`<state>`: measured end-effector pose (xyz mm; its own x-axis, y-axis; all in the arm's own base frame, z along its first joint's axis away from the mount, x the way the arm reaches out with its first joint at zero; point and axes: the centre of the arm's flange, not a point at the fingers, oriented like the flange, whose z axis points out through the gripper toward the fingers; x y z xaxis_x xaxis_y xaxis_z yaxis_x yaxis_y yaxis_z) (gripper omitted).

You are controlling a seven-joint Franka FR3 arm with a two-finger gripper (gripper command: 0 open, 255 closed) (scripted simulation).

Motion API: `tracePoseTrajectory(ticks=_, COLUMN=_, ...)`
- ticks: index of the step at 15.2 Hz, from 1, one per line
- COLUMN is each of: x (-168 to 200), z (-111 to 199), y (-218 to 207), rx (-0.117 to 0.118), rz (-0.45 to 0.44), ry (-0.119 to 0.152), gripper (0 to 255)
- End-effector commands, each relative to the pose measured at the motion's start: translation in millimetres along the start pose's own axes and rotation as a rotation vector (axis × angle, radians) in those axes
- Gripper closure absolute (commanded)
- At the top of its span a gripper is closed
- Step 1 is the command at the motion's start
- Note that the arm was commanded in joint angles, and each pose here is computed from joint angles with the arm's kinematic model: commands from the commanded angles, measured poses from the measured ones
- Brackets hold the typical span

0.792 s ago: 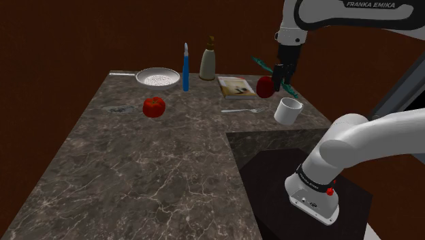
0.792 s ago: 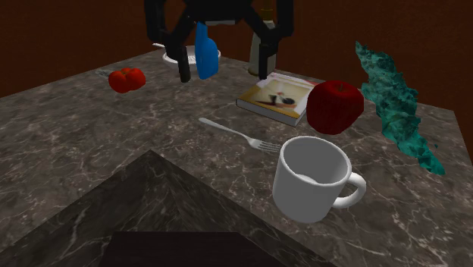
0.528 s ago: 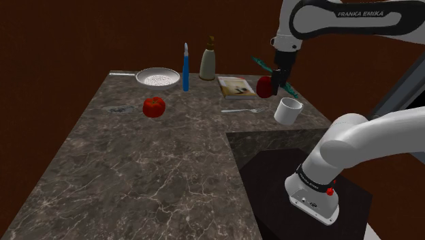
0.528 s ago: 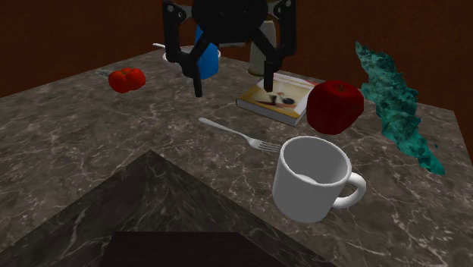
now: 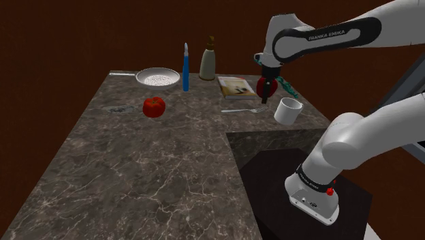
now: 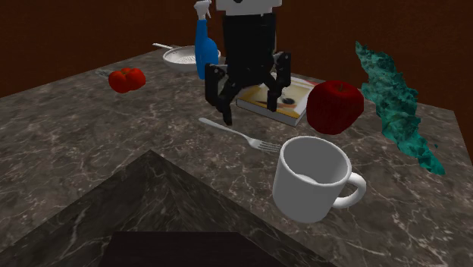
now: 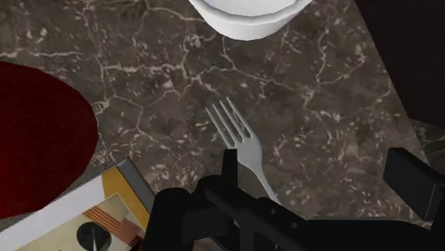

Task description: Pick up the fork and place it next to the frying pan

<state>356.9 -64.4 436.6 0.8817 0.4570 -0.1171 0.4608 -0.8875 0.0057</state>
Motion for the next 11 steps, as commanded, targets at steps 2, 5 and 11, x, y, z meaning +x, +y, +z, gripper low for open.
tracePoseTrajectory(ticks=2, x=18, z=29, y=15, rx=-0.017, rz=-0.144, ry=0.025, gripper=0)
tracePoseTrajectory(ticks=5, x=39, z=55, y=26, rx=-0.03, rz=-0.275, ry=0.045, gripper=0)
tracePoseTrajectory(ticks=11, x=40, z=86, y=27, rx=-0.03, rz=-0.275, ry=0.045, gripper=0)
